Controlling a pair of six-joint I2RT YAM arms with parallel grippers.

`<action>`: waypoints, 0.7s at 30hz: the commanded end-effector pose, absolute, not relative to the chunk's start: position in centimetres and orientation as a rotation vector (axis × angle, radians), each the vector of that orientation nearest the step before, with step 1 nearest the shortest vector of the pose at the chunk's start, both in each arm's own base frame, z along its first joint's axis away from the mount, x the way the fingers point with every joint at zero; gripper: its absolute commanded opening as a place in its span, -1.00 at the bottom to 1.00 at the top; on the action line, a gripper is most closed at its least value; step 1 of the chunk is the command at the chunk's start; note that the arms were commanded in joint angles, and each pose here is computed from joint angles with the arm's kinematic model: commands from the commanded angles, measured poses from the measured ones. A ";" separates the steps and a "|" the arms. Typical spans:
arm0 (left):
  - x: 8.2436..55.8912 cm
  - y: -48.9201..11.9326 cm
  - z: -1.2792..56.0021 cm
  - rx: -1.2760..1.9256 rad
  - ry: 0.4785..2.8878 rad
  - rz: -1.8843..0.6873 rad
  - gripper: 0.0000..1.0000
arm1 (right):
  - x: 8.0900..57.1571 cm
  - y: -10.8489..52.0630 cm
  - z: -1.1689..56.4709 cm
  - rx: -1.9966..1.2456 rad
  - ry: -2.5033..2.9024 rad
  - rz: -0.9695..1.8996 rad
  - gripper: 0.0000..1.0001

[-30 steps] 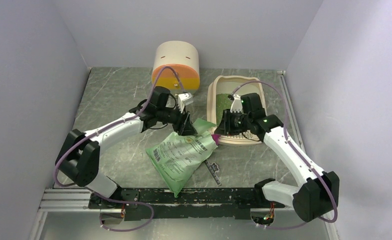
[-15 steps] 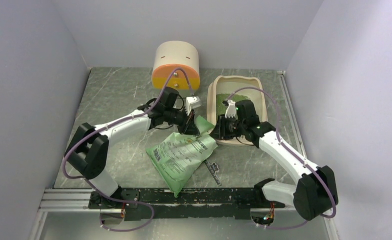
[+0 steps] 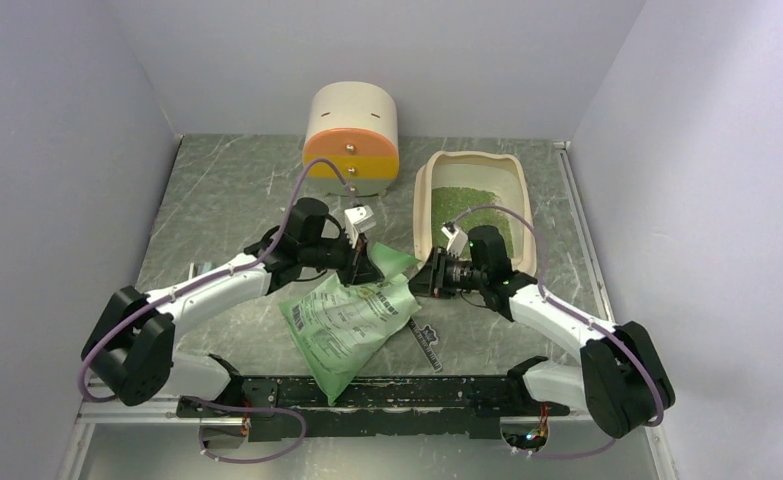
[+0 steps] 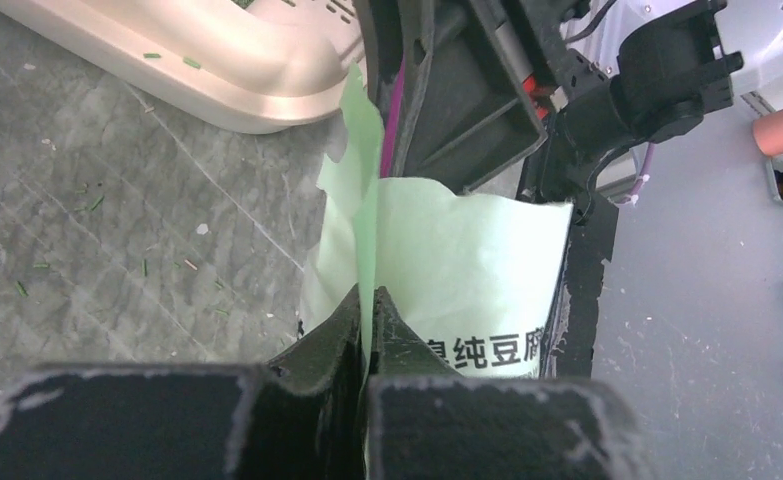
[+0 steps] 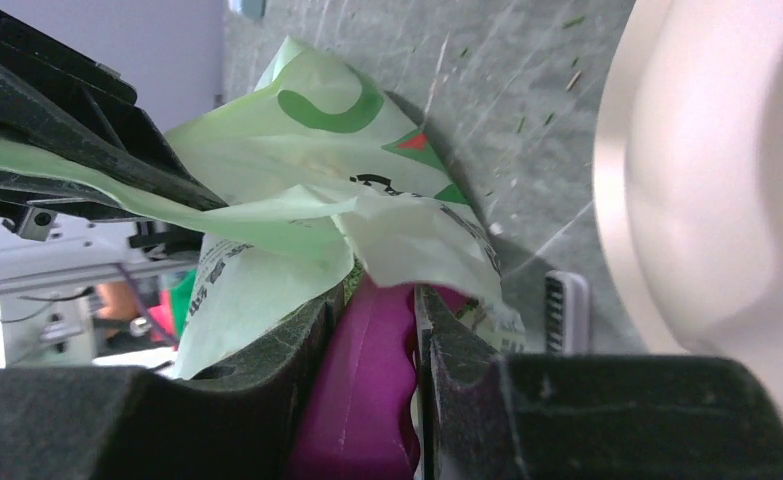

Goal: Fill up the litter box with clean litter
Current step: 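Scoop the cat litter from the cat litter bag.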

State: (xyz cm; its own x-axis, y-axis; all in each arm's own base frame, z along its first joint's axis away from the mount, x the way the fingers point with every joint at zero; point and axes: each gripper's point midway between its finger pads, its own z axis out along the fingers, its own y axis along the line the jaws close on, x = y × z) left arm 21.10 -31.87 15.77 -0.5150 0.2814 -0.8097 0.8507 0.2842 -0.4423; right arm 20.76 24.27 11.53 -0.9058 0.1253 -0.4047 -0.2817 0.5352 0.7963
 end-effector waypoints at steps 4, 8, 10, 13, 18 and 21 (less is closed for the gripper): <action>21.3 -32.4 18.8 0.963 1.816 -1.231 -0.91 | 17.9 27.1 15.1 -0.145 2.309 1.710 -1.00; 21.3 -31.9 19.5 0.931 1.795 -1.212 -0.91 | 17.1 27.7 15.3 -0.130 2.305 1.776 -1.00; 21.2 -31.7 19.5 0.917 1.793 -1.202 -0.91 | 16.7 28.2 15.4 -0.103 2.301 1.806 -1.00; 21.2 -31.3 19.4 0.896 1.795 -1.188 -0.91 | 16.4 28.9 15.4 -0.071 2.293 1.828 -1.00; 20.8 -30.7 19.6 0.875 1.791 -1.174 -0.90 | 16.0 29.0 16.2 -0.023 2.244 1.903 -1.00; 20.8 -30.2 19.8 0.857 1.782 -1.155 -0.91 | 15.8 28.9 16.7 0.005 2.230 1.933 -1.00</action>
